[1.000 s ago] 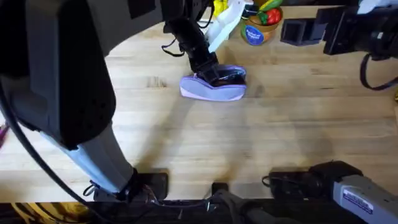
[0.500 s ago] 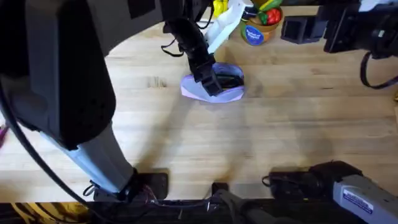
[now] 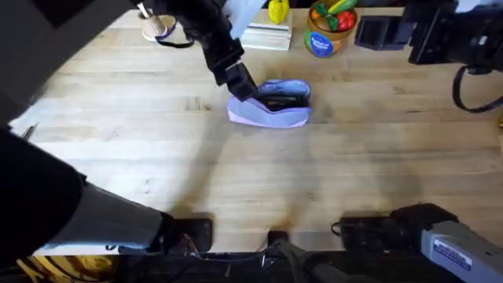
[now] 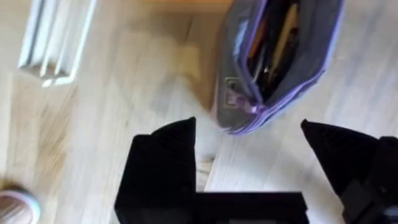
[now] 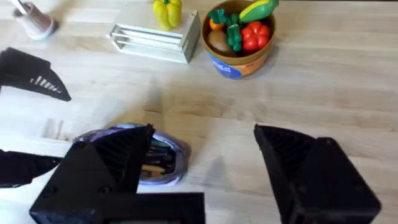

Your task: Unzip the bag, pick up the pens from the table one at a time and place them inside, then zip the bag closed.

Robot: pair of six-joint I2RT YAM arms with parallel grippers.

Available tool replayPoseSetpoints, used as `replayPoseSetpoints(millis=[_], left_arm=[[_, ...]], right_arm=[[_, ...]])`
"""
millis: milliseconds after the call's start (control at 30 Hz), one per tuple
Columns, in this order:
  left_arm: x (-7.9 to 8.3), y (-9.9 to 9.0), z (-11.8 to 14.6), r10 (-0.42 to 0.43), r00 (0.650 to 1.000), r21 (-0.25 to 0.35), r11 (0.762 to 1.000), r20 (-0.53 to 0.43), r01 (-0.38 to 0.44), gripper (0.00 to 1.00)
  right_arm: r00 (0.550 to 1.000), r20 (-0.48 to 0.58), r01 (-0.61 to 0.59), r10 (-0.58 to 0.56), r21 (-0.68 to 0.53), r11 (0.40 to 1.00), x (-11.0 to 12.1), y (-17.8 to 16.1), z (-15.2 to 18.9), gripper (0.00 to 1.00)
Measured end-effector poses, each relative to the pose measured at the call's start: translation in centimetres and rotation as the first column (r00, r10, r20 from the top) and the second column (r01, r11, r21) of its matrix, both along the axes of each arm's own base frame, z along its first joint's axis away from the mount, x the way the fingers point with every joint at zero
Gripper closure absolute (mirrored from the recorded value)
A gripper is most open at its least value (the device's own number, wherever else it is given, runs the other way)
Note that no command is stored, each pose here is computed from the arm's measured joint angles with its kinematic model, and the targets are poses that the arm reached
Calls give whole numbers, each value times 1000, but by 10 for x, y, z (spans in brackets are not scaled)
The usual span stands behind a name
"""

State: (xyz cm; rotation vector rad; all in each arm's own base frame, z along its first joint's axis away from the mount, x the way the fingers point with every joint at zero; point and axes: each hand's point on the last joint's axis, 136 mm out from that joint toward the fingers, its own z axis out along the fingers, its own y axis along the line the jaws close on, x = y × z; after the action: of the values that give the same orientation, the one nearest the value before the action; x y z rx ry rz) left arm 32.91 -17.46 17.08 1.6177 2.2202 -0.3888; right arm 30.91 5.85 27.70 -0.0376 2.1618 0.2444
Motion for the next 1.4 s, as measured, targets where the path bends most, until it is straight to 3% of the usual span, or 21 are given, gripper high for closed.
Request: replayPoseSetpoints(millis=[100, 200, 300, 433, 667, 900, 1067, 1233, 1400], left_arm=[[14, 28, 1, 70, 997, 66, 995, 44, -73, 7], [12, 47, -8, 122, 993, 119, 985, 7, -122, 7], [15, 53, -13, 150, 989, 133, 980, -6, -148, 7], [12, 59, -15, 147, 989, 134, 981, -29, -142, 7], [-9, 80, -9, 45, 992, -5, 999, -117, -46, 6], [-30, 103, -17, -97, 989, -145, 986, -112, 80, 6], [-41, 107, -43, -201, 975, -193, 965, -97, 180, 7], [-40, 109, -59, -233, 970, -217, 953, -76, 212, 6], [-39, 106, -63, -263, 964, -227, 942, -39, 248, 6]], right_arm=[[1000, -19, 19, -17, 77, 997, -1, 5, 0, 4], [998, -48, 51, -44, 153, 987, -1, 8, -1, 3], [994, -84, 83, -65, 234, 969, 3, 14, -5, 4], [991, -137, 35, 5, 289, 957, 11, 30, -17, 4], [943, -283, -88, 174, 292, 952, 15, 77, -63, 4], [877, -344, -252, 335, 264, 931, 26, 136, -82, 4], [832, -342, -379, 436, 224, 898, 36, 176, -86, 4], [794, -320, -479, 517, 197, 856, 43, 208, -88, 4], [774, -347, -497, 529, 185, 848, 54, 220, -118, 4]])
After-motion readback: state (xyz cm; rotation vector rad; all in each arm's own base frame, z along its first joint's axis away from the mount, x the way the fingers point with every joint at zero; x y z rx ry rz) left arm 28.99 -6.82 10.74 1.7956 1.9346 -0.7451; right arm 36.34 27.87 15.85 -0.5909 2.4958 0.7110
